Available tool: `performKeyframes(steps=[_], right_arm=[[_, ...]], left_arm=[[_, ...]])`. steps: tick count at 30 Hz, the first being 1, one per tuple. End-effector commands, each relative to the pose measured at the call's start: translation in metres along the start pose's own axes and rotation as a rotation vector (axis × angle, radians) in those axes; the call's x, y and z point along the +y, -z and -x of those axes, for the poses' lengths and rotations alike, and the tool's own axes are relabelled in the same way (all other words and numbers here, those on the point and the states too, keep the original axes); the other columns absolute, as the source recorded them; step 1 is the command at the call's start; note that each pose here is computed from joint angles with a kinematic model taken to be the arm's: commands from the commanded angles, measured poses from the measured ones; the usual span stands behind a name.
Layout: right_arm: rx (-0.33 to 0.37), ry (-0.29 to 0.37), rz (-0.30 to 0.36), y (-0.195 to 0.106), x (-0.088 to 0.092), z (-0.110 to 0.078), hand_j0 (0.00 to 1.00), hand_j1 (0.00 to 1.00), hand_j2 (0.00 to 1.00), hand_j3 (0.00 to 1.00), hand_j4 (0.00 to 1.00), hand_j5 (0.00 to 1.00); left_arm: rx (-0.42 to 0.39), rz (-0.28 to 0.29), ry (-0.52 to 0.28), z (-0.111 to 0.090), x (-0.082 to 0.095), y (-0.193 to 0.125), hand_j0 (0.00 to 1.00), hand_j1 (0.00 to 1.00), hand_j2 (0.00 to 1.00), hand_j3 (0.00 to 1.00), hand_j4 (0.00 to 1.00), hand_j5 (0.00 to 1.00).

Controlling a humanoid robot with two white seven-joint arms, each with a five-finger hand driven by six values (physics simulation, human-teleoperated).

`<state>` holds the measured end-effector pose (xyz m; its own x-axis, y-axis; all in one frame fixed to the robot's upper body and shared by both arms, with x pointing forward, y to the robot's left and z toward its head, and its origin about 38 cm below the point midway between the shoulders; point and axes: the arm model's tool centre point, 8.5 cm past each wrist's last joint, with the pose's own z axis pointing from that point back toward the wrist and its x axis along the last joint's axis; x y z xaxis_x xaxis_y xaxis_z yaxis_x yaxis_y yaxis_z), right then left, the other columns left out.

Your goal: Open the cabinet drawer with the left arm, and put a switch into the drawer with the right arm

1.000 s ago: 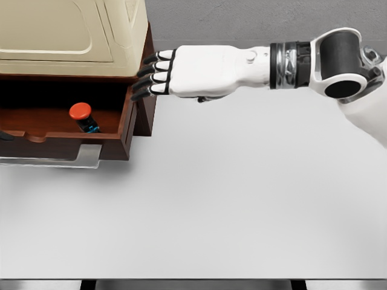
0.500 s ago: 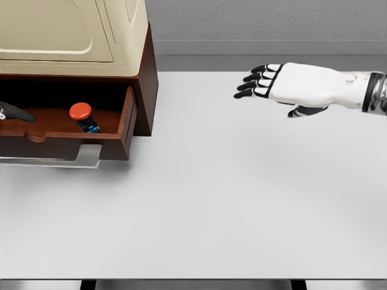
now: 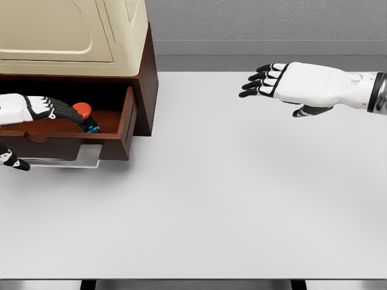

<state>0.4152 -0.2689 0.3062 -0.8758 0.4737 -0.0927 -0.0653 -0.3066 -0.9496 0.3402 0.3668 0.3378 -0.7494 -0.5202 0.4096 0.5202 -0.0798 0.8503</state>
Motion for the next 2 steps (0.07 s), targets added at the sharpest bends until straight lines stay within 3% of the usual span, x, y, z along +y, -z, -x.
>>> performKeyframes(steps=[1,2], right_arm=[[0.002,0.004,0.004,-0.0007,-0.0007,0.0004,1.0,1.0,1.0,1.0,1.0,1.0],[0.002,0.006,0.001,-0.001,0.0006,0.0004,1.0,1.0,1.0,1.0,1.0,1.0]], left_arm=[[-0.008,-0.004,-0.004,0.0,0.0001,0.0027,1.0,1.0,1.0,1.0,1.0,1.0],[-0.008,-0.004,-0.005,0.0,0.0001,0.0027,1.0,1.0,1.0,1.0,1.0,1.0]])
